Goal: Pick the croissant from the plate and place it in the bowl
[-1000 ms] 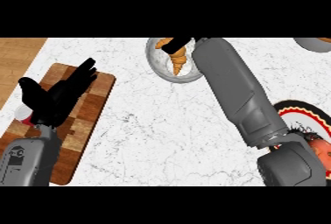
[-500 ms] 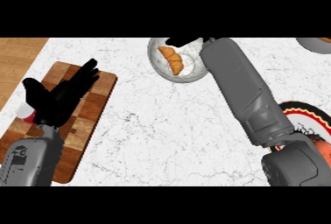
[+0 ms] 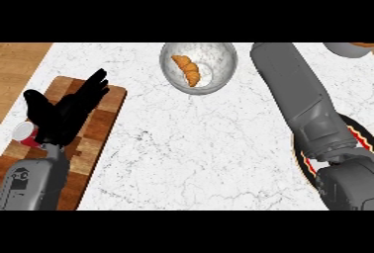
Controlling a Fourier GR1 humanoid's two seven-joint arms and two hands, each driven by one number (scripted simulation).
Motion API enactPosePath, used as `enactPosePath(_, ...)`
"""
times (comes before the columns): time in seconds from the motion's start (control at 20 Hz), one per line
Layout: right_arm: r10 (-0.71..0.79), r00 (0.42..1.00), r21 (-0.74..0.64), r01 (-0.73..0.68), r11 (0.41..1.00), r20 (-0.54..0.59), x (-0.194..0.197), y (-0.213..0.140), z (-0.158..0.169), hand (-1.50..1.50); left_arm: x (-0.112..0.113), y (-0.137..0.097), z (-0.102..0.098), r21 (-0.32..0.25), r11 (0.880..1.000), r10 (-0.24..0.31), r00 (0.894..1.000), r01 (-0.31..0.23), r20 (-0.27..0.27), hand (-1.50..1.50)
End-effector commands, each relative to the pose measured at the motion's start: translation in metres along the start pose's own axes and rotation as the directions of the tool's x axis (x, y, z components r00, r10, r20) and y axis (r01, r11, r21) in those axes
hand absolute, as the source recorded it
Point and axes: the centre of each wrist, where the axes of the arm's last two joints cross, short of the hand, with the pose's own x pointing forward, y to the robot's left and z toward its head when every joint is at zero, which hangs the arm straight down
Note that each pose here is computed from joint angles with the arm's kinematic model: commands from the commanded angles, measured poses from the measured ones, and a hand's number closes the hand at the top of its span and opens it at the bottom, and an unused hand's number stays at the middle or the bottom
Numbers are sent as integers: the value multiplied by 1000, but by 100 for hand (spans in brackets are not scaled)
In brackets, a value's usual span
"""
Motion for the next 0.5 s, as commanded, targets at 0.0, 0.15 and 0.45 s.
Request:
enactPosePath(0.0,-22,998,-25,23,999,53,-19,-15,-6,-150,-16,21,16,34,999,13,1000,-12,-23,0)
enactPosePath(0.15,8,989,46,-15,999,148,-19,-35,-17,-150,-12,17,14,49,999,4,999,-2,-37,0)
enactPosePath(0.45,-91,962,142,55,988,258,-34,-37,-7,-150,-21,20,25,107,994,13,998,-7,-55,0)
